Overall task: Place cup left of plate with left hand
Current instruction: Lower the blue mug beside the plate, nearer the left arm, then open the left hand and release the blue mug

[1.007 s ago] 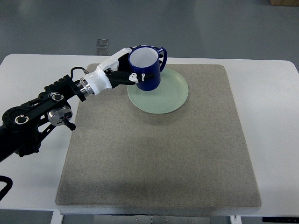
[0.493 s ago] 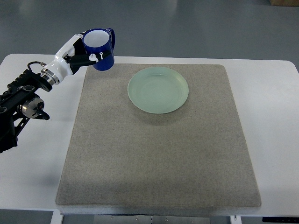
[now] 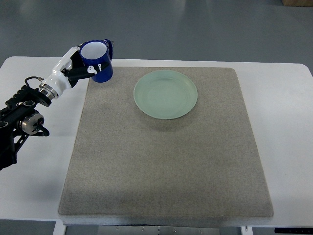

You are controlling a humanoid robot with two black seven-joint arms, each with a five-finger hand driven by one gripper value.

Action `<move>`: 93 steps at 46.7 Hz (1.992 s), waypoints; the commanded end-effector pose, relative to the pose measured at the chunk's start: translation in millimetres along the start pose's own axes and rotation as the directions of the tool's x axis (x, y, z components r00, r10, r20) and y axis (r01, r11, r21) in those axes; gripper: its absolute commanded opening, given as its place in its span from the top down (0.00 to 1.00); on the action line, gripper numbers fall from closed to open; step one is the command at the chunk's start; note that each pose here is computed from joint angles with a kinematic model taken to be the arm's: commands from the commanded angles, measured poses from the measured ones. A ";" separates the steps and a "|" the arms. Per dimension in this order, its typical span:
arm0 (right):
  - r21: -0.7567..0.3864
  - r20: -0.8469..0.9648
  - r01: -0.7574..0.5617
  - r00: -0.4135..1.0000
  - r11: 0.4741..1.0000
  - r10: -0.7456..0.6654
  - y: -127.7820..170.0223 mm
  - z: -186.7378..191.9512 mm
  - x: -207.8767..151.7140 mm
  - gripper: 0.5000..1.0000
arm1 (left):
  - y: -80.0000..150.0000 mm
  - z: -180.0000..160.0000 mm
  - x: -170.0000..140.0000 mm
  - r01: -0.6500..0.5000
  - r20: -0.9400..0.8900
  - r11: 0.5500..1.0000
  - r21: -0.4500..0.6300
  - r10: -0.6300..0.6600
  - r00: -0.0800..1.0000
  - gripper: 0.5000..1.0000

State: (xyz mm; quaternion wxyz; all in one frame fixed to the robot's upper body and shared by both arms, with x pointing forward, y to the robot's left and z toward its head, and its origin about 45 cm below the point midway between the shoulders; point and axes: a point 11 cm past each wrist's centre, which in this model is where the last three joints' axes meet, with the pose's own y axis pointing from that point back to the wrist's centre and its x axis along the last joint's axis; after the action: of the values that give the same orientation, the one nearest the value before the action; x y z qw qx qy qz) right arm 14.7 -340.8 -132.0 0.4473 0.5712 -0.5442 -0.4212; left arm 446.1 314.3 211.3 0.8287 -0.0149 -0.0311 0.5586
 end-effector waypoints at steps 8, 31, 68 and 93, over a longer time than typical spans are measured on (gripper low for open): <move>0.000 0.000 0.000 1.000 1.000 0.000 0.0 -0.1 0.0 0.14 | 10.7 -16.8 8.3 -0.037 0.000 0.998 0.044 0.037 0.999 0.43; 0.000 0.000 0.000 1.000 1.000 0.000 0.0 -0.1 0.0 0.14 | 19.5 -44.7 -2.7 -0.052 -0.023 0.994 0.097 0.055 0.998 0.38; 0.000 0.000 0.000 1.000 1.000 0.000 0.0 -0.1 0.0 0.14 | 17.0 -45.4 -7.8 -0.070 -0.037 0.994 0.087 0.073 0.997 0.06; 0.000 0.000 0.000 1.000 1.000 0.000 0.0 -0.1 0.0 0.14 | 12.2 -32.5 -14.7 -0.054 -0.115 0.998 0.035 0.058 0.992 0.01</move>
State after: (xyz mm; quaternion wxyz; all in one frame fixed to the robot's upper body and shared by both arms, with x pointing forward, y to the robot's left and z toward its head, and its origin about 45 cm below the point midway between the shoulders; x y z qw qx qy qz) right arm 14.8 -340.8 -132.0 0.4473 0.5713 -0.5442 -0.4212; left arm 430.7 308.8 172.0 0.8110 -0.0222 0.0245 0.5841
